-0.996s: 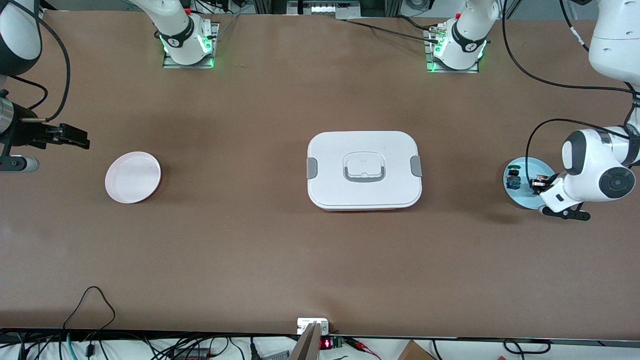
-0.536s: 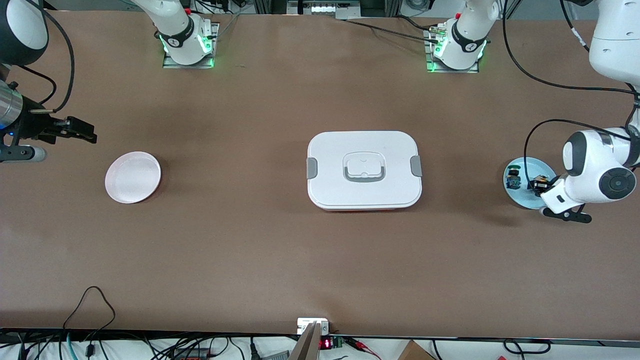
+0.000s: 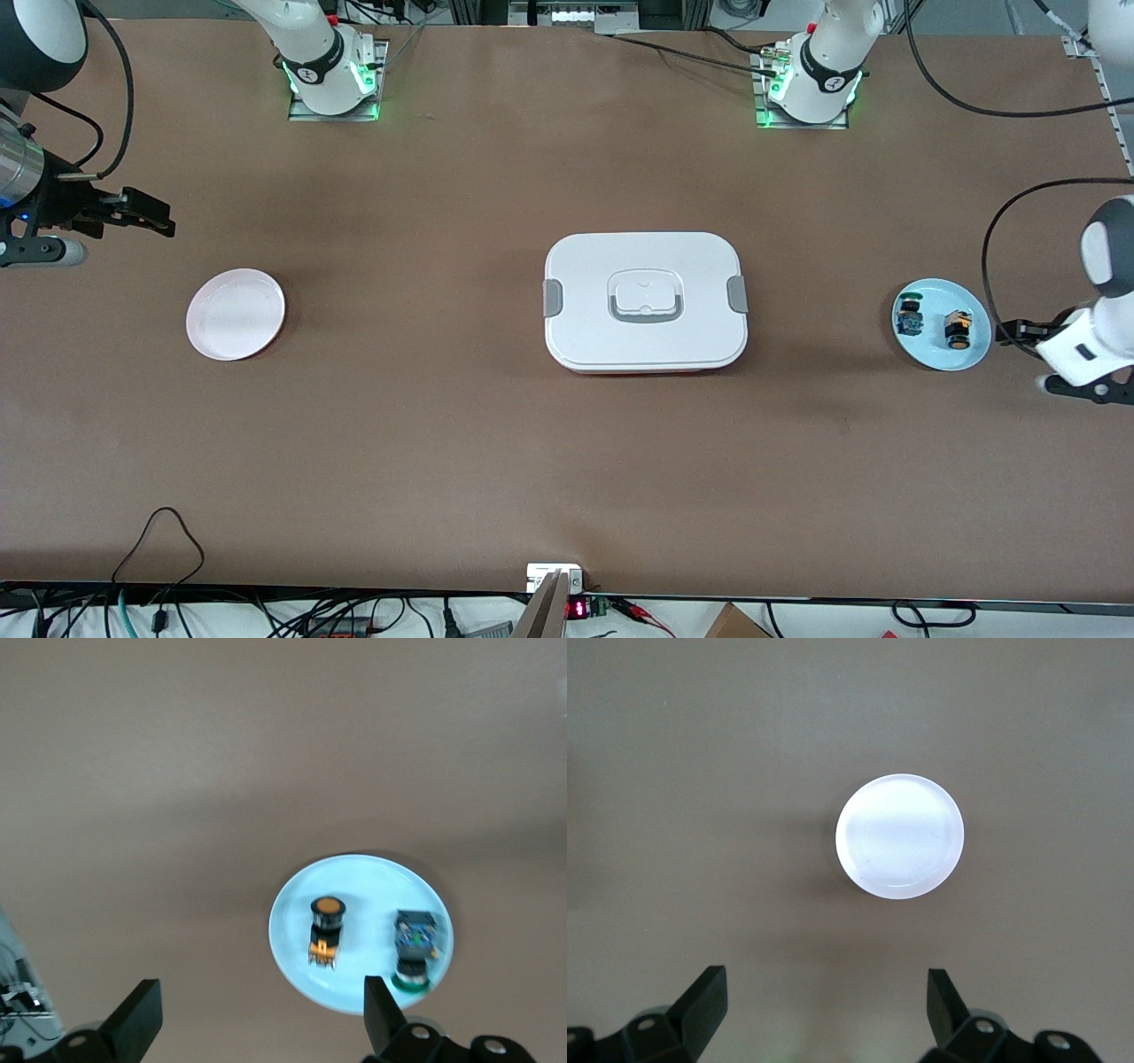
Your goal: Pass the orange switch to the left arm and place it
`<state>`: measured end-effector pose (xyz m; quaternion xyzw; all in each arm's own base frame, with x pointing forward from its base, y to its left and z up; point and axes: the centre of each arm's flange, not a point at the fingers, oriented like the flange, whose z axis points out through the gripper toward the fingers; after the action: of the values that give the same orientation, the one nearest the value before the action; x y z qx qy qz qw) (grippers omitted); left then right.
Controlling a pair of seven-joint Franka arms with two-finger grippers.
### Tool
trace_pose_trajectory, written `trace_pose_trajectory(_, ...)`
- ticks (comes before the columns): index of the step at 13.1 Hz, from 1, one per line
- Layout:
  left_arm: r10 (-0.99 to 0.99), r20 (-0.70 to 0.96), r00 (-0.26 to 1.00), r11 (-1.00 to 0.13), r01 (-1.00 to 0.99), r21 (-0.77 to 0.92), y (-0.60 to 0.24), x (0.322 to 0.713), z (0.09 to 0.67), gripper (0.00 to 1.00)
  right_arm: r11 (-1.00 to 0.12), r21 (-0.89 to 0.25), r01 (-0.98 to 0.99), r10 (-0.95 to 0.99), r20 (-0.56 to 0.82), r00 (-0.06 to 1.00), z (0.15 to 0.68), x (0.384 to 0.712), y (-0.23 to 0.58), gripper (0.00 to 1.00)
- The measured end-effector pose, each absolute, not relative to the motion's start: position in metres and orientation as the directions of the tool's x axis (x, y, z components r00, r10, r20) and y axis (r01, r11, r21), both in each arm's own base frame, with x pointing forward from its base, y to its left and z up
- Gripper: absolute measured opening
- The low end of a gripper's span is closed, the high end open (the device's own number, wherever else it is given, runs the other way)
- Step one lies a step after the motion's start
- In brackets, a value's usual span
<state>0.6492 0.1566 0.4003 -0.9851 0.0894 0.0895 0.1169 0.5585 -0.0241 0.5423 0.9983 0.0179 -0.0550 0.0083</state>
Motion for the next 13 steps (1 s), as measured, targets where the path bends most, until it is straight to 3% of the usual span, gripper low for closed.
trace_pose_trajectory(5,-0.181,-0.172,0.968,-0.963,-0.210,-0.172,0.106,0.653,0.520,1.00,-1.000,0.019,0.005,0.003,-0.099,0.995,0.540,0.560,-0.020,1.00)
trace_pose_trajectory(10,-0.181,-0.060,0.982,-0.981,-0.184,-0.059,0.073,0.612,0.619,1.00,-1.000,0.018,0.001,-0.001,-0.077,0.997,0.552,0.556,-0.019,1.00)
trace_pose_trajectory(13,-0.167,-0.024,0.986,-0.986,-0.167,0.002,0.035,0.593,0.650,1.00,-1.000,0.018,0.001,-0.001,-0.073,0.997,0.555,0.555,-0.019,1.00)
